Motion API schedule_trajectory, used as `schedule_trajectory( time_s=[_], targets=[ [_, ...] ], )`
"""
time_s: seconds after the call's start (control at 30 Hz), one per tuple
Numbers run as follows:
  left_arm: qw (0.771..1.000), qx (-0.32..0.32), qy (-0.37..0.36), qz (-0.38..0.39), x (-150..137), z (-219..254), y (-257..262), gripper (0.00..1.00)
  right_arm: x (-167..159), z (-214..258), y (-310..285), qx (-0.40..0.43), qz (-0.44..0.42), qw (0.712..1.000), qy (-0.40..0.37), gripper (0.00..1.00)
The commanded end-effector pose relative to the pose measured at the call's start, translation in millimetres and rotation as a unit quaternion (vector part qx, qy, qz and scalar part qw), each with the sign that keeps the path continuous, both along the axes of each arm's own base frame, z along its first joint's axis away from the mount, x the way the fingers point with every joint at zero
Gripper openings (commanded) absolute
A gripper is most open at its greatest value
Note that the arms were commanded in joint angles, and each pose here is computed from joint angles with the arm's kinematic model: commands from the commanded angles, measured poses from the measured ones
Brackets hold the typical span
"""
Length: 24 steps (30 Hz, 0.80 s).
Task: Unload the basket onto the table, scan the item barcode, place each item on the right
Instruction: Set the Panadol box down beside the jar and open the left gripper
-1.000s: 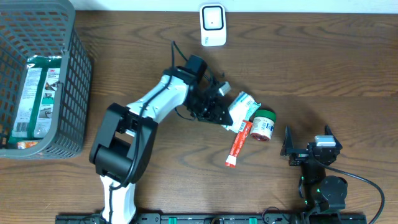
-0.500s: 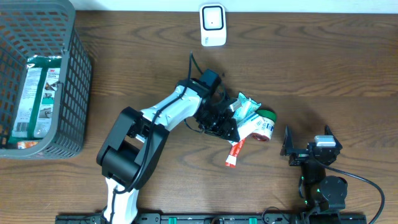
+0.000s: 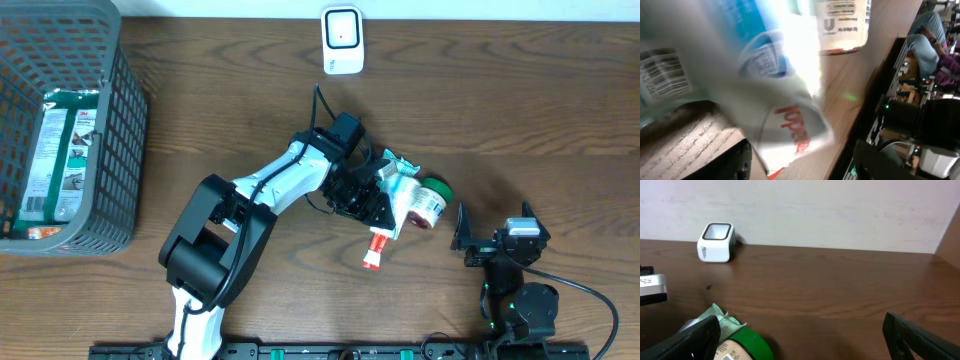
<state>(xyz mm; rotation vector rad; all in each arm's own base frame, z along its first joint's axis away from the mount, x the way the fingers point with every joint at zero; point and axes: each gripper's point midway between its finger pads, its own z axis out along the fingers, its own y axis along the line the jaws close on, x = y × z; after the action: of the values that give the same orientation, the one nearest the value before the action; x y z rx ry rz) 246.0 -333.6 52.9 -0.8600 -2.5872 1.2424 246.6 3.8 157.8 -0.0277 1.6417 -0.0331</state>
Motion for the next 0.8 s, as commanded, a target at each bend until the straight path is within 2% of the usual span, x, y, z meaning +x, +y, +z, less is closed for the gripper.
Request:
schedule_trajectory(
  time_s=[0.0, 0.07, 0.33, 0.43, 0.5, 0.6, 0.77],
  targets=[
    [1.000, -0.007, -0.010, -0.001, 1, 9, 0, 0.70, 0, -1, 1, -0.003, 0.002, 1.000, 0.002, 0.99],
    [1.000, -0.007, -0.010, -0.001, 0, 9, 0, 0.73, 0, -1, 1, -0.003, 0.002, 1.000, 0.002, 0.99],
    [1.000, -0.006, -0.010, 0.002, 2, 9, 1, 0.73, 0, -1, 1, -0.003, 0.002, 1.000, 0.002, 0.99],
    [1.000, 0.015, -0.024, 0.007, 6, 3, 5, 0.73, 0, -1, 1, -0.003, 0.002, 1.000, 0.002, 0.99],
    [0.997, 0.054, -0.043, 0.019, 13, -8, 12, 0.73, 0, -1, 1, -0.003, 0.002, 1.000, 0.002, 0.99],
    [0.995, 0.075, -0.053, 0.024, 15, -13, 15, 0.59, 0, -1, 1, -0.003, 0.002, 1.000, 0.002, 0.99],
    [0.991, 0.106, -0.070, 0.032, 19, -20, 20, 0.59, 0, -1, 1, -0.003, 0.002, 1.000, 0.002, 0.99]
  ],
)
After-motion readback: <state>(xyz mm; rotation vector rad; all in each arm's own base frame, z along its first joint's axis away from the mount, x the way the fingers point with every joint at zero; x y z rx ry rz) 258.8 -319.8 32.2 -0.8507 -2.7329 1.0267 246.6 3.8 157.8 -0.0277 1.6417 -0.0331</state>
